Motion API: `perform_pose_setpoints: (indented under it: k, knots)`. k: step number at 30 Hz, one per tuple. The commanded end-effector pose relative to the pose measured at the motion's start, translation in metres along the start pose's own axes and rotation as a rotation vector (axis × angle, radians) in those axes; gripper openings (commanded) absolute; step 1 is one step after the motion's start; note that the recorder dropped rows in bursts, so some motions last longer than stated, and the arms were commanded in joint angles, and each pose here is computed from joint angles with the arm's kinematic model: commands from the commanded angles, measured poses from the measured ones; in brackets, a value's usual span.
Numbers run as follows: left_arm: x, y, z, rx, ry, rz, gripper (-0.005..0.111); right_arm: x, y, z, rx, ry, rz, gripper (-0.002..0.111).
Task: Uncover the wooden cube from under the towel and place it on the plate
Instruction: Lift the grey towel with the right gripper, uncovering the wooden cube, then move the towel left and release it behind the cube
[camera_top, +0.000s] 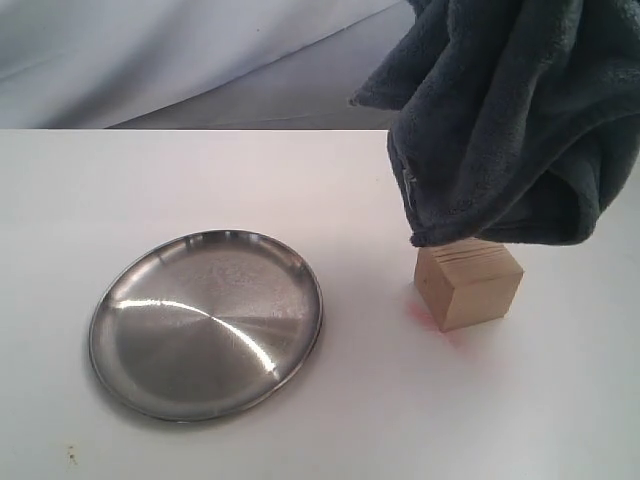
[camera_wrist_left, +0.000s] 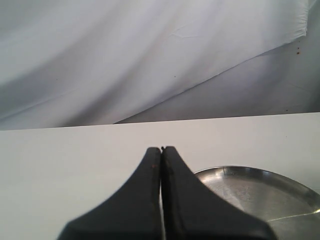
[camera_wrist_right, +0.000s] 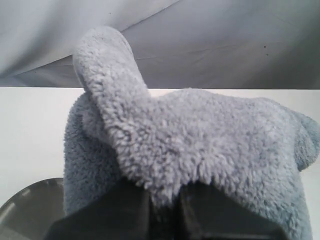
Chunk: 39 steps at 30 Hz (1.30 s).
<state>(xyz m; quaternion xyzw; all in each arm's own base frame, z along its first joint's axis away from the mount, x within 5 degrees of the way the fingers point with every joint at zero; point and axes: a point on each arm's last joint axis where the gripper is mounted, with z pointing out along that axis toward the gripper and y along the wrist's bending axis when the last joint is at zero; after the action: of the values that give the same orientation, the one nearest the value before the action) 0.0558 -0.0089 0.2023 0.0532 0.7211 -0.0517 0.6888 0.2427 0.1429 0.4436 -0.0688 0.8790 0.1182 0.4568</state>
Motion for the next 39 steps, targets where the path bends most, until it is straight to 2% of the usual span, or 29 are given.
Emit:
perform_pose_setpoints:
  k: [1, 12, 18, 27, 39]
  knots:
    - [0.001, 0.000, 0.000, 0.005, -0.003, -0.004, 0.000, -0.007, 0.011, 0.022, -0.049, -0.070, -0.015, 0.000]
    - [0.001, 0.000, 0.000, 0.005, -0.003, -0.004, 0.000, -0.005, 0.034, 0.091, -0.135, -0.139, -0.039, 0.000]
    - [0.001, 0.000, 0.000, 0.005, -0.003, -0.004, 0.000, 0.009, 0.041, 0.136, -0.147, -0.114, -0.057, 0.000]
    - [0.001, 0.000, 0.000, 0.005, -0.003, -0.004, 0.000, 0.054, 0.045, 0.211, -0.107, 0.046, -0.084, 0.000]
    - [0.001, 0.000, 0.000, 0.005, -0.003, -0.004, 0.000, 0.115, 0.043, 0.279, -0.067, 0.227, -0.036, 0.000]
